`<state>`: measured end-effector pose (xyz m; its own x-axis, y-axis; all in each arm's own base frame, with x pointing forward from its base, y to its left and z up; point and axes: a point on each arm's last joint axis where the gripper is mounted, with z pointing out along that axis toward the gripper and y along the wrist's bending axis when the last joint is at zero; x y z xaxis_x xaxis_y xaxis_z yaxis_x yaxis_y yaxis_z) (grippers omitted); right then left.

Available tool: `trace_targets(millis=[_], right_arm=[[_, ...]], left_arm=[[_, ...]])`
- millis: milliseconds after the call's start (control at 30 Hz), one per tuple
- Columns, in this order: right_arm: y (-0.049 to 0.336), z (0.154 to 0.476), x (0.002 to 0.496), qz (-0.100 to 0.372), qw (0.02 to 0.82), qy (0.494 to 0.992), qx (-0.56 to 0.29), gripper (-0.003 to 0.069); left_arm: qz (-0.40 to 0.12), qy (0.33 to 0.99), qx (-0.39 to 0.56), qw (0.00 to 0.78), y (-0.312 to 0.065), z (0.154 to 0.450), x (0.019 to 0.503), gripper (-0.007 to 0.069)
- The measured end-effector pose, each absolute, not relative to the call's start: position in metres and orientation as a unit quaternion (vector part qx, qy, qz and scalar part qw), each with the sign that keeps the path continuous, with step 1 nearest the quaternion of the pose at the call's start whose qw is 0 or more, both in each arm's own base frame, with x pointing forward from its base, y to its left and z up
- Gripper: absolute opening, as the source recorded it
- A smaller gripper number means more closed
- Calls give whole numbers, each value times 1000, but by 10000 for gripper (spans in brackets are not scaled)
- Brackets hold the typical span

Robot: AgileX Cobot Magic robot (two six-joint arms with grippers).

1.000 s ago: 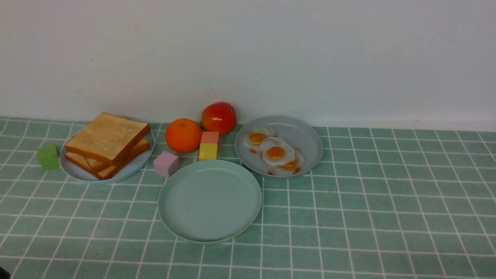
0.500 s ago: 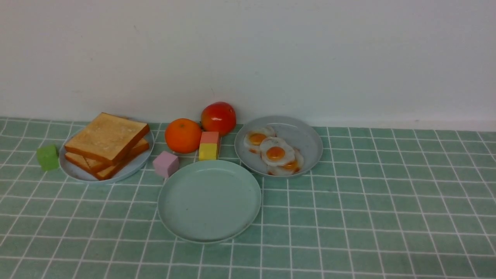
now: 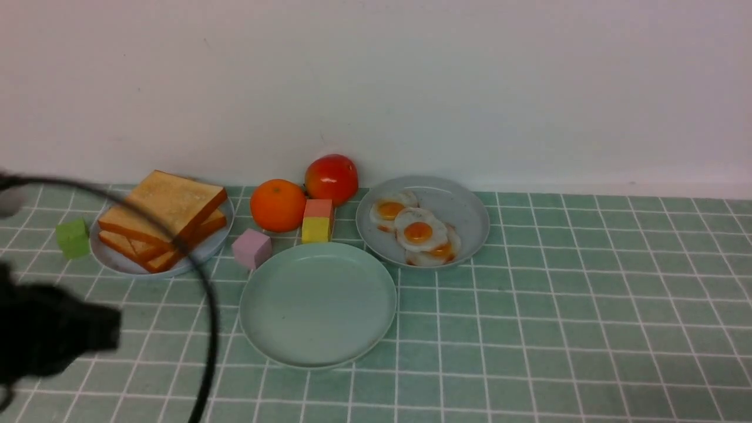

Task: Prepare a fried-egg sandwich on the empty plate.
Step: Use the left arm to grab a slice of bread

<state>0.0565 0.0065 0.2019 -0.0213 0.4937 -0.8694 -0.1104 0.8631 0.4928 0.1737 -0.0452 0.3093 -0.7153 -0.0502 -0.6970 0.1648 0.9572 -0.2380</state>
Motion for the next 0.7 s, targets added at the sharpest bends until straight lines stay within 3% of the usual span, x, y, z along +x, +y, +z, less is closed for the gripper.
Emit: trace_targets(millis=[100,200,367,467,567,700], right_arm=[[5,210,56,242,697,655,164,232],[11,227,54,252,667,686,144,200],[26,314,52,185,562,806,-16,46],[31,345,58,166,507,842,-75,5],[35,363,65,169,470,859,-109,0],[40,370,77,174,453,862,-143,0]], left_arm=[[-126,923,34,361,-48,305,205,-13],[-103,937,35,331,-48,294,239,-13],[-60,952,19,301,-34,269,319,-13],[-38,952,29,304,-29,260,351,-13],[-17,949,53,310,-29,252,376,-3],[8,945,93,314,-29,236,405,89]])
